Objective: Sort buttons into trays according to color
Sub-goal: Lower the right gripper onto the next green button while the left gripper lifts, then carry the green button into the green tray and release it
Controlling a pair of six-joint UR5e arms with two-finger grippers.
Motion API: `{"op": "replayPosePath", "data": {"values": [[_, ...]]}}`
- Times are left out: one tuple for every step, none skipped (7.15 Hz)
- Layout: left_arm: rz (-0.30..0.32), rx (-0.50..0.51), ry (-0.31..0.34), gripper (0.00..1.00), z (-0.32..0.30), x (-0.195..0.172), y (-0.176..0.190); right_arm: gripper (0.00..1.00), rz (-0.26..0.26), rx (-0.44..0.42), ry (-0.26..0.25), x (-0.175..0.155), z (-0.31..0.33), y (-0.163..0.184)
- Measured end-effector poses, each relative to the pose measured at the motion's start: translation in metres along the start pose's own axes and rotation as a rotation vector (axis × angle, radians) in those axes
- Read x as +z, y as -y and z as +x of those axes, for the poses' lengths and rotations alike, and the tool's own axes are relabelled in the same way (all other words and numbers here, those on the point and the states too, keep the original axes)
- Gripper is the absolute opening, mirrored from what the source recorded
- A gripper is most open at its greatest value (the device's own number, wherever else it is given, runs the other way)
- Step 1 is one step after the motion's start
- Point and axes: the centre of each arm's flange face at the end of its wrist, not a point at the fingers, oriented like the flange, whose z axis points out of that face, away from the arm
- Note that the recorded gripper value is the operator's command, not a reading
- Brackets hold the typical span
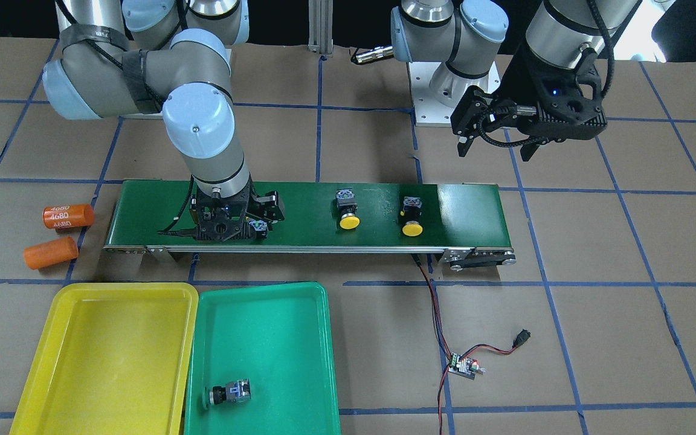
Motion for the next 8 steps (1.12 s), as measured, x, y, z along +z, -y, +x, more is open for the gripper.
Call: {"op": "replayPosePath", "data": {"values": [[-0.015,-0.009,0.006,1.0,-0.003,-0.006,-0.001,0.43,-0.024,0.011,-0.003,0.011,0.006,-0.003],[-0.031,-0.02,0.01,1.0,-0.006,-0.012,0.001,0.0,-0.048,0.022,-0.008,0.019,0.012,-0.008],[-0.046,-0.028,0.027,1.0,-0.01,-0.017,0.005,0.0,-0.073,0.03,-0.013,0.025,0.016,-0.013],[-0.06,-0.031,0.049,1.0,-0.012,-0.021,0.007,0.0,-0.089,0.036,-0.014,0.026,0.019,-0.017],[-0.076,-0.032,0.058,1.0,-0.013,-0.02,0.007,0.0,-0.093,0.046,-0.014,0.024,0.02,-0.018],[-0.081,-0.03,0.061,1.0,-0.012,-0.017,0.008,0.0,-0.076,0.06,-0.012,0.015,0.02,-0.013],[-0.082,-0.025,0.065,1.0,-0.01,-0.015,0.007,0.0,-0.03,0.072,-0.005,-0.005,0.018,0.002],[-0.083,-0.022,0.067,1.0,-0.009,-0.013,0.003,0.0,0.027,0.083,0.006,-0.029,0.015,0.026]]}}
